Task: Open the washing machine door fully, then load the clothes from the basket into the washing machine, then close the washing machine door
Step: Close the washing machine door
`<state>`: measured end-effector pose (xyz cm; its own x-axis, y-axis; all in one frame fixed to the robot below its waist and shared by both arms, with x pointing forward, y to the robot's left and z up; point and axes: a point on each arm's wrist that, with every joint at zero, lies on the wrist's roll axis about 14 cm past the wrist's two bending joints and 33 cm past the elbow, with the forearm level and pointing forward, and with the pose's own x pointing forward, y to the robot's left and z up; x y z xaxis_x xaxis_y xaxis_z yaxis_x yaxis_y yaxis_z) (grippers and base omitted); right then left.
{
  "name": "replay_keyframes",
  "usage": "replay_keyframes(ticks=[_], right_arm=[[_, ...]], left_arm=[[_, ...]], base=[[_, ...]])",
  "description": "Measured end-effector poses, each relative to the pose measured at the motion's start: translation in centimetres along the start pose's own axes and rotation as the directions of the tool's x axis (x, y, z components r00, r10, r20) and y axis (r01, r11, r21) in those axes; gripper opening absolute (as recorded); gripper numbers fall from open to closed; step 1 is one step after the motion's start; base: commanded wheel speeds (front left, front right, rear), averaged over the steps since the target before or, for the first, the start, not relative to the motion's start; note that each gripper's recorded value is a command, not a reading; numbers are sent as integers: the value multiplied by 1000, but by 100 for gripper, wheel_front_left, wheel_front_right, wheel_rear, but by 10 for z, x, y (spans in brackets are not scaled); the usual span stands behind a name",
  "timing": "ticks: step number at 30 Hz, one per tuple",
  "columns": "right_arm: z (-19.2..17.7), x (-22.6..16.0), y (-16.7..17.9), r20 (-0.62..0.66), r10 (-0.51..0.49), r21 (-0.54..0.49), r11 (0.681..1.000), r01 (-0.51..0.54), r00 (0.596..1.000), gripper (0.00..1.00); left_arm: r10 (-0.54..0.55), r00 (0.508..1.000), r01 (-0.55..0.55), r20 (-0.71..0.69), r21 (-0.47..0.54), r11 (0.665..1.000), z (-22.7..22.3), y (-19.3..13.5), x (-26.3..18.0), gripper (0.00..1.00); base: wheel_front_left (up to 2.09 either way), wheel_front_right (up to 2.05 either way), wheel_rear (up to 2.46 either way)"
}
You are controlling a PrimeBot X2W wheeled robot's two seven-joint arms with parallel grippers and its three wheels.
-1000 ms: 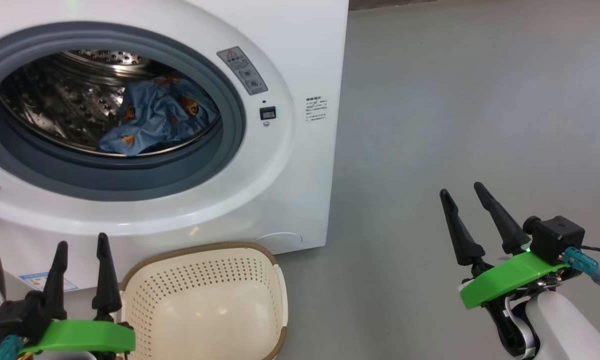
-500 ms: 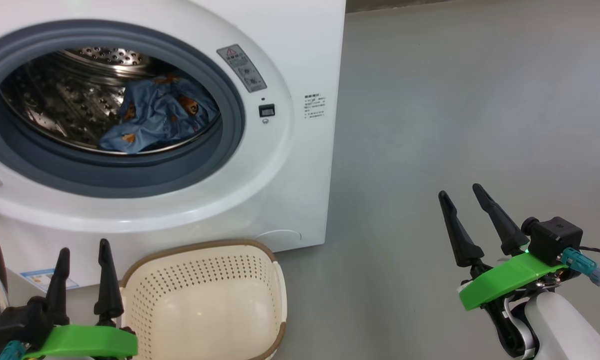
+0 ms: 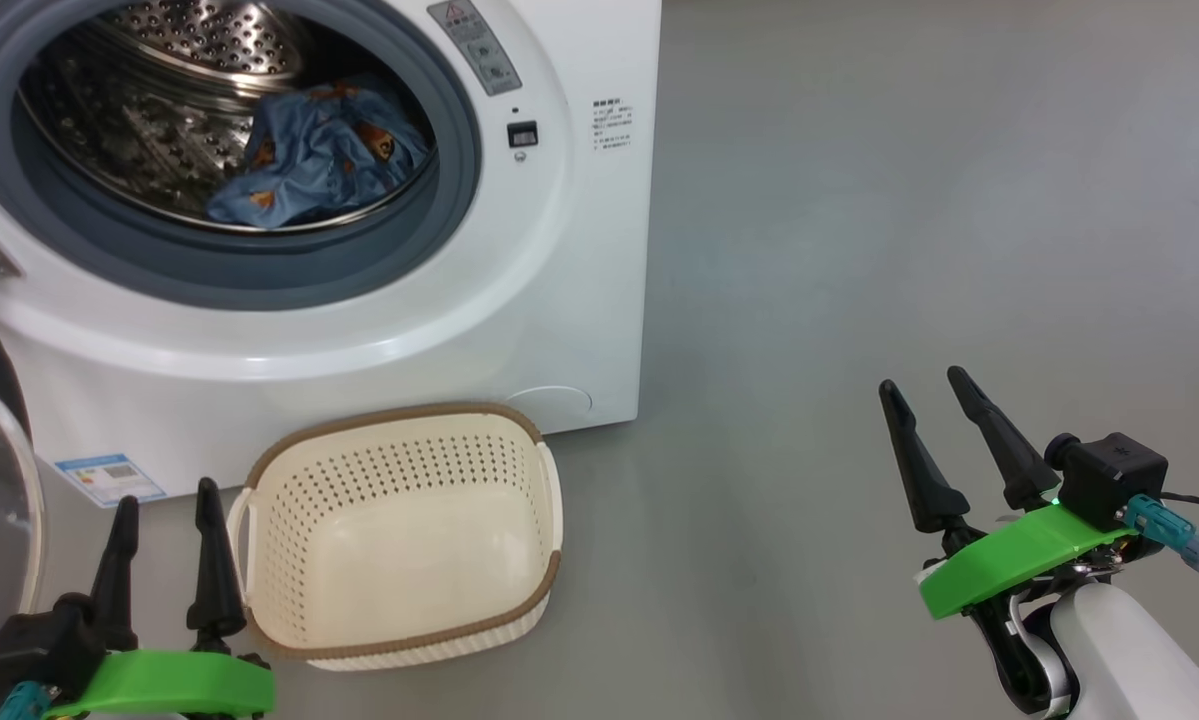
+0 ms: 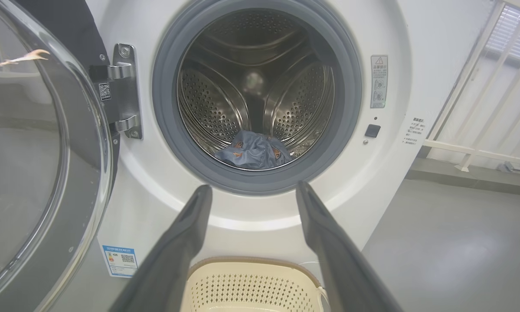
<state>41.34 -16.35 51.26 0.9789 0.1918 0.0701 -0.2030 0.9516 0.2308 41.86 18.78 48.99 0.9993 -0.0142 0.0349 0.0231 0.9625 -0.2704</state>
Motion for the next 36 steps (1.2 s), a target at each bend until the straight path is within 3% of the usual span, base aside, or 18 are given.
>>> replay_keyframes(ticks=[36], right_arm=[[0,2,2,1,5,2,1000,-5,1000,100]], left_arm=[[7,1000,-7,3,1,1000,1,3,-2,100]], base=[[-9,9,0]])
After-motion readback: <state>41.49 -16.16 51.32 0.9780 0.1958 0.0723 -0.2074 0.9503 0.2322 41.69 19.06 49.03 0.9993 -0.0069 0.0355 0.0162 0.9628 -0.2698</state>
